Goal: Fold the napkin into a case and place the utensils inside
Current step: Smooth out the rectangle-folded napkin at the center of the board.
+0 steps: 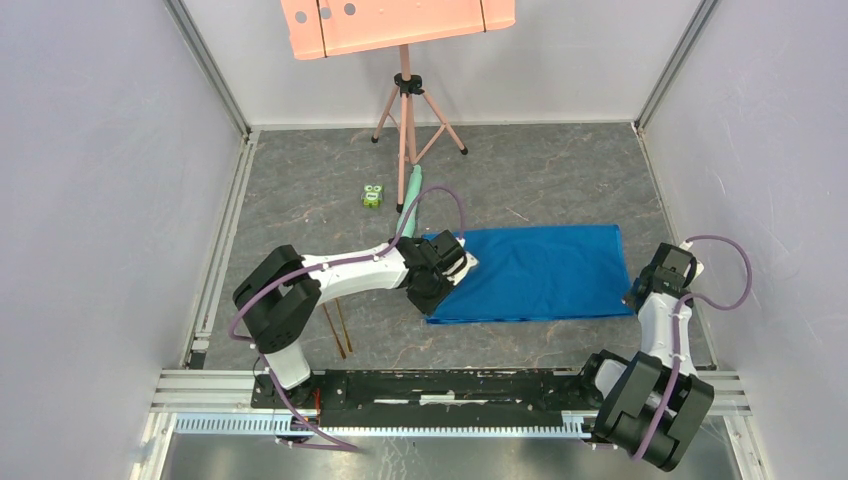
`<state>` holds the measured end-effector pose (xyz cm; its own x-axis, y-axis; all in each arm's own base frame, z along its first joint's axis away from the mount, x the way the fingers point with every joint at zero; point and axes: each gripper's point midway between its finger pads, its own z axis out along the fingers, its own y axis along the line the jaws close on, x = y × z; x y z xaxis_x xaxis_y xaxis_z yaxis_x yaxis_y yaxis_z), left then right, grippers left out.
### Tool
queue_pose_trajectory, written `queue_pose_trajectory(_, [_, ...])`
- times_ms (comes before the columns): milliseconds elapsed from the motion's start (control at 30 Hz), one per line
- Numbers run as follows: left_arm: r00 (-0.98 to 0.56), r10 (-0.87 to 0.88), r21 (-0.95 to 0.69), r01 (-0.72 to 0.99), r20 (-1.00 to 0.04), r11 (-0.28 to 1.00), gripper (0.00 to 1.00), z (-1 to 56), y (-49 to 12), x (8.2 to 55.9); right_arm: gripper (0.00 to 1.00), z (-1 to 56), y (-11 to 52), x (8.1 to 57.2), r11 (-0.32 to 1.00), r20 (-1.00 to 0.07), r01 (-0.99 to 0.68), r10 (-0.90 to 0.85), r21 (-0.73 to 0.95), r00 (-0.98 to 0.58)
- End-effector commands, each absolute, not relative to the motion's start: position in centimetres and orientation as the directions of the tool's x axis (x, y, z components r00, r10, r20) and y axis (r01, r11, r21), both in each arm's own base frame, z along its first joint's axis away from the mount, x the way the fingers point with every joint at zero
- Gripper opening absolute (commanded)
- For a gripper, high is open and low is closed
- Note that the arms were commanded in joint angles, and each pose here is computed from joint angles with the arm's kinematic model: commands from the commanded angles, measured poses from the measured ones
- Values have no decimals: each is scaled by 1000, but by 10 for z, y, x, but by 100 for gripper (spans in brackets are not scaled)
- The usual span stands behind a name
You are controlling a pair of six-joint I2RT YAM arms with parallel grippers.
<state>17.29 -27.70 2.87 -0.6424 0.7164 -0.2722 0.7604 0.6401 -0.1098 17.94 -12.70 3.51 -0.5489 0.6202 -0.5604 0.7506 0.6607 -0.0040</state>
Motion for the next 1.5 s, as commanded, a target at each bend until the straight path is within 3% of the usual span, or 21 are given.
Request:
queue_pose_trajectory(0, [-659,690,-153,747,-299,647,19,36,-287,168,0,34,-134,184,642,-577,766,621,-13,-530])
queue_pose_trajectory(200, [-657,699,-173,751,-282,637,25,32,-288,162,2,33,-136,185,641,-581,767,617,-20,-531])
queue_pose_trajectory(300, [-663,696,-160,746,-276,646,39,43,-282,161,22,46,-136,189,655,-588,755,606,-12,-535])
queue_pose_trajectory(367, [-670,674,-135,733,-310,667,46,62,-276,165,42,66,-137,197,679,-634,734,572,11,-520])
queue_pose_trajectory(467, [-681,607,-145,705,-409,694,58,97,-274,174,62,100,-137,211,722,-715,692,499,30,-490])
queue_pose_trajectory(567, [-707,513,-171,653,-486,738,71,117,-281,198,78,121,-121,247,822,-760,567,396,44,-515])
queue_pose_trajectory(700, [-752,382,-260,578,-538,773,72,122,-312,234,88,124,-69,317,937,-758,286,335,202,-559])
queue_pose_trajectory(800, [-751,297,-279,534,-590,798,71,118,-334,271,90,117,-43,359,929,-735,125,353,348,-579])
queue_pose_trajectory(933, [-739,216,-257,469,-638,845,69,98,-341,318,88,88,-39,386,912,-687,80,358,402,-632])
queue_pose_trajectory(1200, [-718,151,-166,352,-680,921,69,65,-317,365,87,50,-56,395,921,-645,141,358,364,-675])
queue_pose_trajectory(1467, [-777,186,-55,273,-602,961,69,10,-284,365,88,23,-90,384,935,-606,244,353,258,-712])
